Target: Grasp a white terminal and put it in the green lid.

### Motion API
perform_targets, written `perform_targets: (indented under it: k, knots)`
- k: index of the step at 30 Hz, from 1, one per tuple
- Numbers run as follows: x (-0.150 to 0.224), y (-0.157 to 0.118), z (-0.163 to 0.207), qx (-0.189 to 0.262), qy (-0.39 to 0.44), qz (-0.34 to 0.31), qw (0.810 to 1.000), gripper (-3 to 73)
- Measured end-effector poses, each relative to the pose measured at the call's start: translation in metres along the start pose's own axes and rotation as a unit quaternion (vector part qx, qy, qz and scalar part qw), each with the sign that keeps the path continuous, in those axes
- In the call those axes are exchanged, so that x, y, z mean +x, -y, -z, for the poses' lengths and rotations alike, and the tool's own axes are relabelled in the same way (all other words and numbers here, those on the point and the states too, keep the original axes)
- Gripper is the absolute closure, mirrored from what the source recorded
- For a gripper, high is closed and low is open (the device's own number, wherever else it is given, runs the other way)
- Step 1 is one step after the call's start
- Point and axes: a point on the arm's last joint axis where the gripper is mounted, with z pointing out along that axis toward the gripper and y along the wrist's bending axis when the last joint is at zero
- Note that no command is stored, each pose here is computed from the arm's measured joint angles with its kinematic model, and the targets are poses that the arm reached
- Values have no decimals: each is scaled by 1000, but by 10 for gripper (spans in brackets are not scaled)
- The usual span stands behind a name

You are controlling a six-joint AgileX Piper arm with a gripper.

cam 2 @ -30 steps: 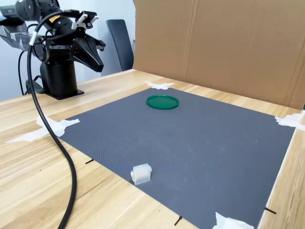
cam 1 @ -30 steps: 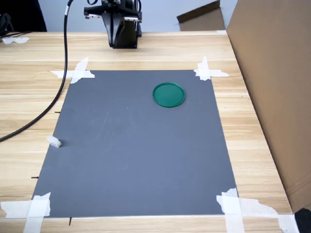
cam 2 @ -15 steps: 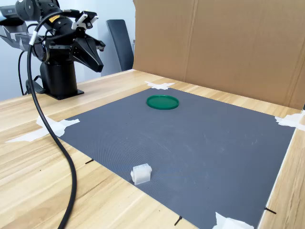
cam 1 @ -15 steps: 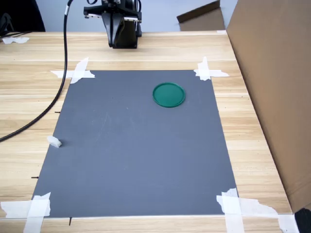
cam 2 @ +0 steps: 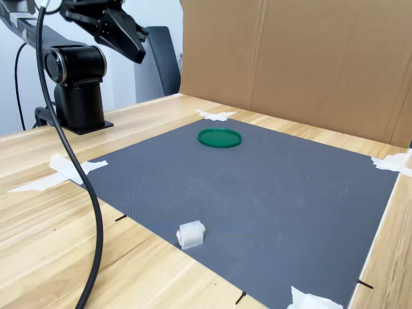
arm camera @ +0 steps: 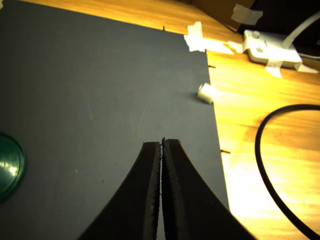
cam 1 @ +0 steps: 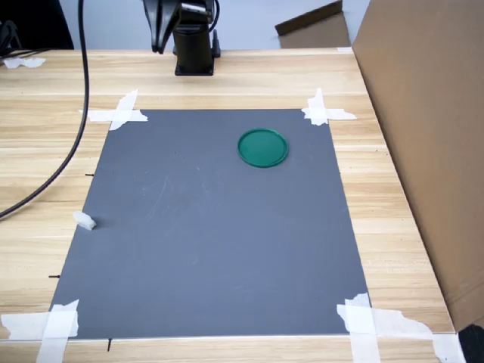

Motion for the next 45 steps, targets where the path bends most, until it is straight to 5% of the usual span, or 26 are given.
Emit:
perform_targets:
  k: [7,13,19,31,36,45]
  knots:
    - [-49,14,-12,-7,-66,-6,998,723]
    - [-54,15,-21,-28,-142,9,989,723]
    - [-71,3,-43,-137,-189,78,969,723]
    - [-125,9,-70,-223,-246,153,931,723]
    - [-153,13,-73,-287,-266,230,891,723]
    - [-194,32,-79,-220,-258,208,917,723]
